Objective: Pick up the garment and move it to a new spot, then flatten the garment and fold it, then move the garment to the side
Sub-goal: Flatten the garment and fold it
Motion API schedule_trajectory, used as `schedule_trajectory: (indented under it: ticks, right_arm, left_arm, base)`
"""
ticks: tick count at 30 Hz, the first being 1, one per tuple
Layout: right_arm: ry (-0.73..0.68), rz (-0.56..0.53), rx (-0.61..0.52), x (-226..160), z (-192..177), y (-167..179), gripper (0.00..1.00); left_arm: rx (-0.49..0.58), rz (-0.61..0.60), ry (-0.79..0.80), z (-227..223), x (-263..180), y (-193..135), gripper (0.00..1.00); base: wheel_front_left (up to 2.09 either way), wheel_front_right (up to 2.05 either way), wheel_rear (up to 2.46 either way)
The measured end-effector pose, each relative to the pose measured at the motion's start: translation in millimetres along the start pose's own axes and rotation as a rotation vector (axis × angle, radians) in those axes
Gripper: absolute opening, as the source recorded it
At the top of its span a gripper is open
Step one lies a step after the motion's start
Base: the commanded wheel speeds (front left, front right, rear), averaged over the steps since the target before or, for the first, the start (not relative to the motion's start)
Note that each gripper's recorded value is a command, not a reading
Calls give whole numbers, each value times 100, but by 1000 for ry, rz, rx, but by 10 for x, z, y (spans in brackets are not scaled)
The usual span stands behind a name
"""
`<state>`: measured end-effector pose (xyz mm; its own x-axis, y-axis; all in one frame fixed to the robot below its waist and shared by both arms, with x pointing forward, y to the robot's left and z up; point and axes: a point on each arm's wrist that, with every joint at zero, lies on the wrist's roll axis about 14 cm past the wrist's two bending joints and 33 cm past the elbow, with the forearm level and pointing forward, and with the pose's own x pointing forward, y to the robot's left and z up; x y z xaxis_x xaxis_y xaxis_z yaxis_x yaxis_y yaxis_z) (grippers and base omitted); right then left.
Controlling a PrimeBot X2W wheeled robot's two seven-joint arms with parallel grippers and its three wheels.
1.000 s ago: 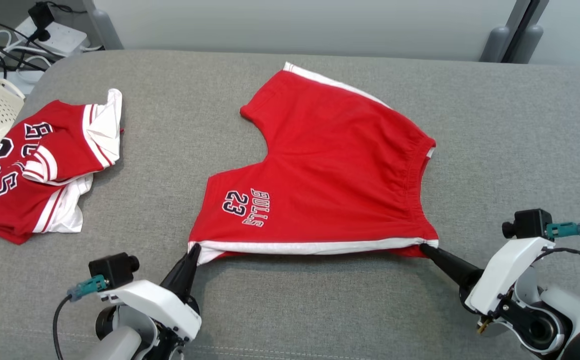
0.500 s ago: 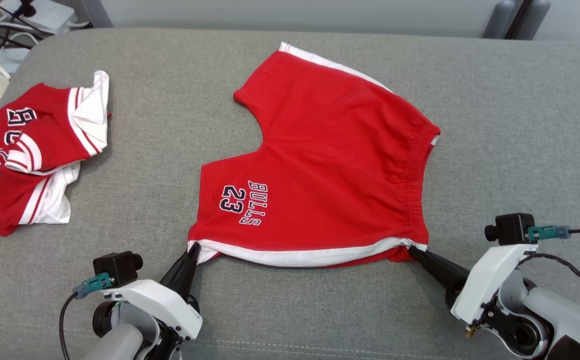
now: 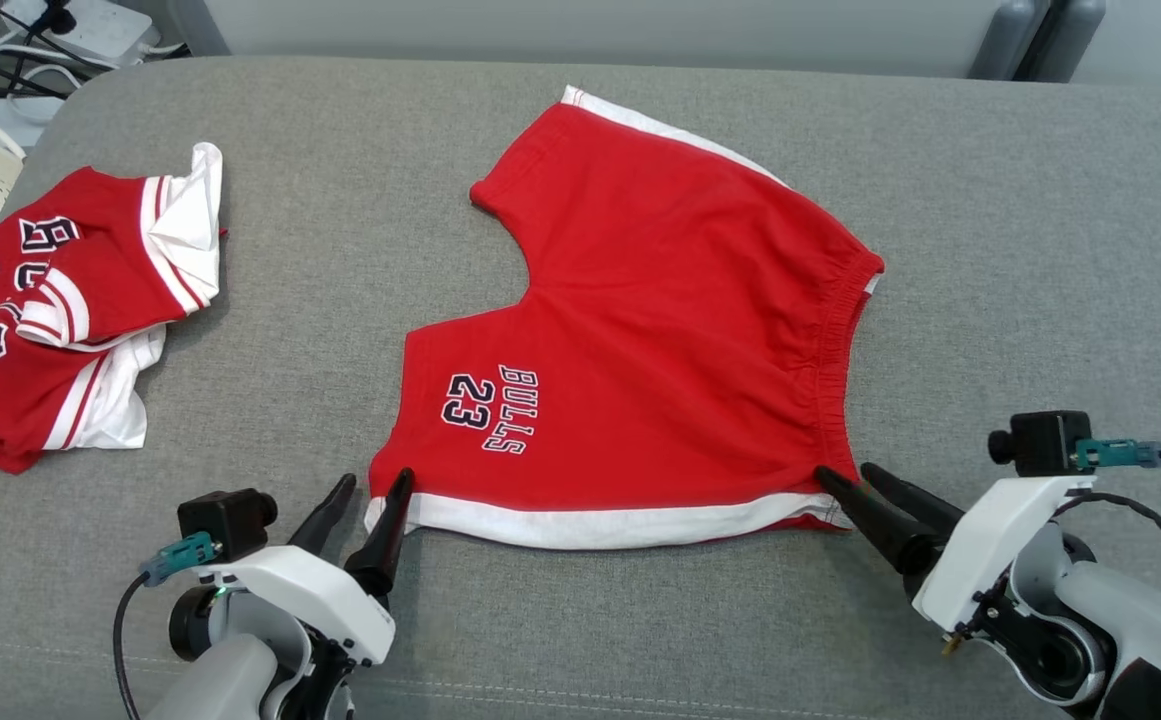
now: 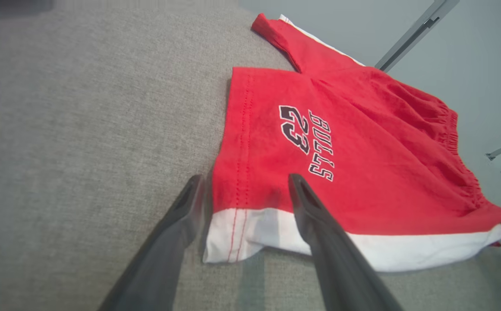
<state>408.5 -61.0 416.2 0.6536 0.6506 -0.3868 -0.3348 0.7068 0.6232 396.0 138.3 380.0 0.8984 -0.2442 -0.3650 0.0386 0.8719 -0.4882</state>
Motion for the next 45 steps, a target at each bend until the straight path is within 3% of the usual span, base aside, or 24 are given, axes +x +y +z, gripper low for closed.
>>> schedule_trajectory:
  ticks: [4,9,14,16,33,45]
  right_arm:
    - [-78,-57,-64,-123,178,-160,100]
    - [-165,-141,-233,-268,423,-352,100]
    - [-429,-167,-353,-426,1212,-177,100]
    - [-508,-187,-385,-547,1356,-142,100]
    - [-633,-298,-451,-961,894,-49,100]
    - [-603,-338,-436,-1083,559,-93,100]
  left_arm:
    - [43,36,-58,197,-62,128,100]
    - [117,117,-208,628,-214,309,100]
    - [131,150,-307,739,-399,264,100]
    - [152,160,-336,777,-475,252,100]
    - [273,205,-436,902,-834,229,100]
    - [280,222,-401,698,-974,289,100]
  base:
    - [0,0,0]
    - [0,0,0]
    - [0,0,0]
    - [0,0,0]
    - [0,0,0]
    - [0,0,0]
